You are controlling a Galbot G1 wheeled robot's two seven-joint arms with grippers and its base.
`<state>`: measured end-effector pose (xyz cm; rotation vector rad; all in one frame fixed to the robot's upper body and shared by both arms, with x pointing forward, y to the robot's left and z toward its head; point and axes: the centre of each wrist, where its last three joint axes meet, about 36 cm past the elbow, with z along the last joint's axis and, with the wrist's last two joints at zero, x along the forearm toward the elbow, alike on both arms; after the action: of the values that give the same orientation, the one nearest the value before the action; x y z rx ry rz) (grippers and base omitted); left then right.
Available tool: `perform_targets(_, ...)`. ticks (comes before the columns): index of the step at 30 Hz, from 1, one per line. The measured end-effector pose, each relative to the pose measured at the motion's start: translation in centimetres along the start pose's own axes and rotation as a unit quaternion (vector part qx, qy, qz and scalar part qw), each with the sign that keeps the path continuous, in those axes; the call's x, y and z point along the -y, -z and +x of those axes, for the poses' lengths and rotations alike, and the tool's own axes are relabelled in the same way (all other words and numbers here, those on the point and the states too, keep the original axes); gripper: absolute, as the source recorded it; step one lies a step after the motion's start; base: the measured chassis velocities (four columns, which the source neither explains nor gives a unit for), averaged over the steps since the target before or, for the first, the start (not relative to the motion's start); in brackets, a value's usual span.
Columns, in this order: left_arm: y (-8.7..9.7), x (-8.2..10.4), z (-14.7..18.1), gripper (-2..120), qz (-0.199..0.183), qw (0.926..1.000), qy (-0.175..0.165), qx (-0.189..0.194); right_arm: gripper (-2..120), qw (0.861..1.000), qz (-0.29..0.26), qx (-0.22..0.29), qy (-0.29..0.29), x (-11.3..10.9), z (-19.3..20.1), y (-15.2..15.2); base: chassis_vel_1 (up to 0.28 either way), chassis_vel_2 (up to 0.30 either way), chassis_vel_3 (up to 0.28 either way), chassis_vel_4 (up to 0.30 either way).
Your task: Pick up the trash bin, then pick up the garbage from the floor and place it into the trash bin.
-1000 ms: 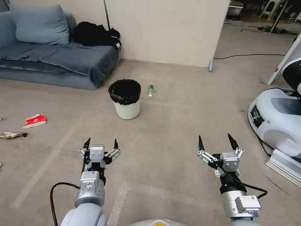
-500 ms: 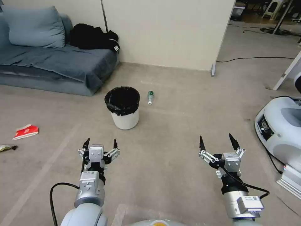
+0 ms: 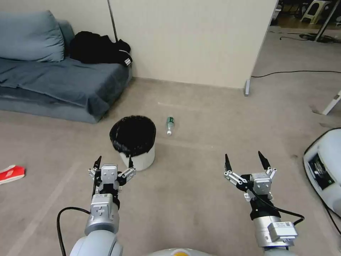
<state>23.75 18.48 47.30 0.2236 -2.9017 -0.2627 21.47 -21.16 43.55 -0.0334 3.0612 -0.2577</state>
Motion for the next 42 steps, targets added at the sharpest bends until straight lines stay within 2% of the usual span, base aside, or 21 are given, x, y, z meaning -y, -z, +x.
perform_targets(22,-0.20,-0.06,-0.03,98,-0.002,1.0000,0.004,-0.001,100,1.000,0.009,0.005,0.006,0.07,-0.03,-0.36,-0.271,0.278,0.270,-0.272)
perform_targets(42,-0.01,-0.27,0.06,98,-0.003,0.9997,0.023,-0.004,100,1.000,0.010,0.022,0.011,-0.03,-0.05,-0.81,0.004,-0.005,-0.002,-0.008)
